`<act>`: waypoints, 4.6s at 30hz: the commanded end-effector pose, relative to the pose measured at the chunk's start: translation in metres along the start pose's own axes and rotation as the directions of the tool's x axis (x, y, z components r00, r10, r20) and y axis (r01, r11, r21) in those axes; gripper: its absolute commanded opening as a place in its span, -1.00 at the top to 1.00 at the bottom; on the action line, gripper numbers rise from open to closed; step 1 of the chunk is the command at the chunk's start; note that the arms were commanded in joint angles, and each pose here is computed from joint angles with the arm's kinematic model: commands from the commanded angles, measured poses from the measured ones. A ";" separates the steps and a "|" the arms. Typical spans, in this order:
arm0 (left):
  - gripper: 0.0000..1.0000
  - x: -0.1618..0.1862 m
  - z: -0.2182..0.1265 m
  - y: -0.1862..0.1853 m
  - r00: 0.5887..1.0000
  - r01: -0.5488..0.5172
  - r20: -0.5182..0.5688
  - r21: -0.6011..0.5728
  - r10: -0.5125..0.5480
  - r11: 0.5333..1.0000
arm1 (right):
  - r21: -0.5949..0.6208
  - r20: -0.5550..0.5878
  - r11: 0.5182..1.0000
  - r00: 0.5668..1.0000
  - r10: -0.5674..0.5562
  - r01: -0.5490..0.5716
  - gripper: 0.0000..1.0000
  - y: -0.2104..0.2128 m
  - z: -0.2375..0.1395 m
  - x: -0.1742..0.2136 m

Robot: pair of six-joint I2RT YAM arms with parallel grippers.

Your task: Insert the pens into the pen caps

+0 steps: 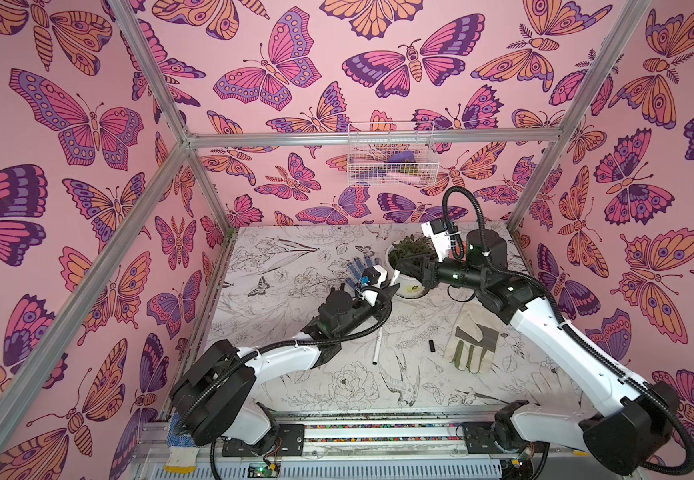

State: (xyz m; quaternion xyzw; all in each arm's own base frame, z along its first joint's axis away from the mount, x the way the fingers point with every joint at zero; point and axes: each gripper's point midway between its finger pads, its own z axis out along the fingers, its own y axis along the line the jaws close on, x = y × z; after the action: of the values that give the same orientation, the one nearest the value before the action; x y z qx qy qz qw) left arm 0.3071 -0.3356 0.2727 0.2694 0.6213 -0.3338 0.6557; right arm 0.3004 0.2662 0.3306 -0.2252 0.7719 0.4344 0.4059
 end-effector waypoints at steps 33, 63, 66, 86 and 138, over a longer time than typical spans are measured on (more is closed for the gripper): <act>1.00 -0.024 -0.015 -0.005 0.986 -0.064 0.150 -0.069 0.073 0.996 | -0.017 0.019 1.000 1.000 0.010 -0.010 0.27 0.023 0.013 -0.037; 1.00 -0.159 -0.018 -0.047 0.877 -0.229 0.449 0.076 0.172 0.970 | 0.097 -0.412 0.851 0.758 0.506 -0.516 0.92 -0.036 0.036 0.086; 1.00 -0.172 -0.015 -0.031 0.874 -0.129 0.481 0.095 0.068 0.987 | 0.108 -0.437 0.849 0.742 0.509 -0.518 0.97 -0.036 0.037 0.093; 1.00 -0.254 -0.007 0.013 0.785 -0.158 0.618 0.117 0.053 0.980 | 0.152 -0.521 0.867 0.707 0.478 -0.474 1.00 -0.037 0.027 0.123; 1.00 -0.110 -0.008 -0.007 0.956 0.082 0.252 0.269 -0.152 0.959 | -0.115 -0.377 0.839 0.805 0.458 -0.531 0.91 -0.015 0.028 0.059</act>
State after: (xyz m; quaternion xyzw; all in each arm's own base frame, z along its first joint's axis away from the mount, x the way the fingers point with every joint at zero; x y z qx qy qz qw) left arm 0.3157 -0.3475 0.2831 0.2938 0.6459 -0.4797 0.5161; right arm 0.3352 0.2728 0.3117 -0.1844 0.7800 0.5206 0.2943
